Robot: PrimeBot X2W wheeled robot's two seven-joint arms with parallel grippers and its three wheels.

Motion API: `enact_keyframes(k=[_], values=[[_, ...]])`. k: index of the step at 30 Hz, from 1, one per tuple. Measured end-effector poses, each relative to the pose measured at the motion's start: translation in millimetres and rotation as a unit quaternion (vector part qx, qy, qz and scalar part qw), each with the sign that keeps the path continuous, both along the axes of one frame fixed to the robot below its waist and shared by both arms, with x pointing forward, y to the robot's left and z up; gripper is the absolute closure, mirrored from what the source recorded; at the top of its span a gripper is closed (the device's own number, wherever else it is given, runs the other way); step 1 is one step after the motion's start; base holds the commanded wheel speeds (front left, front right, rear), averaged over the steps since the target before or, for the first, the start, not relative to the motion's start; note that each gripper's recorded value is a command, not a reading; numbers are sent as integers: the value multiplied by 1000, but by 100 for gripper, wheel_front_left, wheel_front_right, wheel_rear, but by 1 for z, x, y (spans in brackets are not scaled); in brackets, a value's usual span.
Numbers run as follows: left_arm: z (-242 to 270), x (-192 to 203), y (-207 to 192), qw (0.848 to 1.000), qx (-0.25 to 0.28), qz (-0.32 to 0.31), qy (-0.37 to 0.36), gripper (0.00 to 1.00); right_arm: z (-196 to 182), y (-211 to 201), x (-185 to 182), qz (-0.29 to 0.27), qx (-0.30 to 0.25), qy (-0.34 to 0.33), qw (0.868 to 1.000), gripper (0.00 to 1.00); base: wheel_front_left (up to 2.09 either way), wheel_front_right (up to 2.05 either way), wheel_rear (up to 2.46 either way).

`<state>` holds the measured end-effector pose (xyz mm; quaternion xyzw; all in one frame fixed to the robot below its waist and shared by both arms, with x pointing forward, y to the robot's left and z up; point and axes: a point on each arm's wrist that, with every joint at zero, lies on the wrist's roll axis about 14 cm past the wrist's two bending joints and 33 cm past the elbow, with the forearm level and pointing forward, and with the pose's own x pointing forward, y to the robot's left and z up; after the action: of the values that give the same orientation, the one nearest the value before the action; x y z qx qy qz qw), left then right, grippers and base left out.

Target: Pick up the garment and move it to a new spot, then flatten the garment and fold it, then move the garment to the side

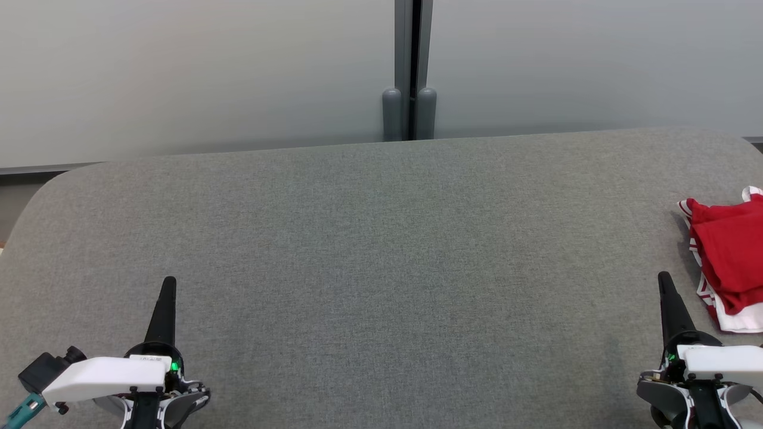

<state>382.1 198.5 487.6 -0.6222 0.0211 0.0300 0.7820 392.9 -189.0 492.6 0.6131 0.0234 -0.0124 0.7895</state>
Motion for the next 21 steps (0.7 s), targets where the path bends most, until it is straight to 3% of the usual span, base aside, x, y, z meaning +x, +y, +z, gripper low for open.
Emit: enact_keyframes(k=[21], values=[[10, 3, 0, 996, -85, -4, -19, 100, 8, -8, -4, -7, 93, -13, 996, 100, 0, 0, 0]])
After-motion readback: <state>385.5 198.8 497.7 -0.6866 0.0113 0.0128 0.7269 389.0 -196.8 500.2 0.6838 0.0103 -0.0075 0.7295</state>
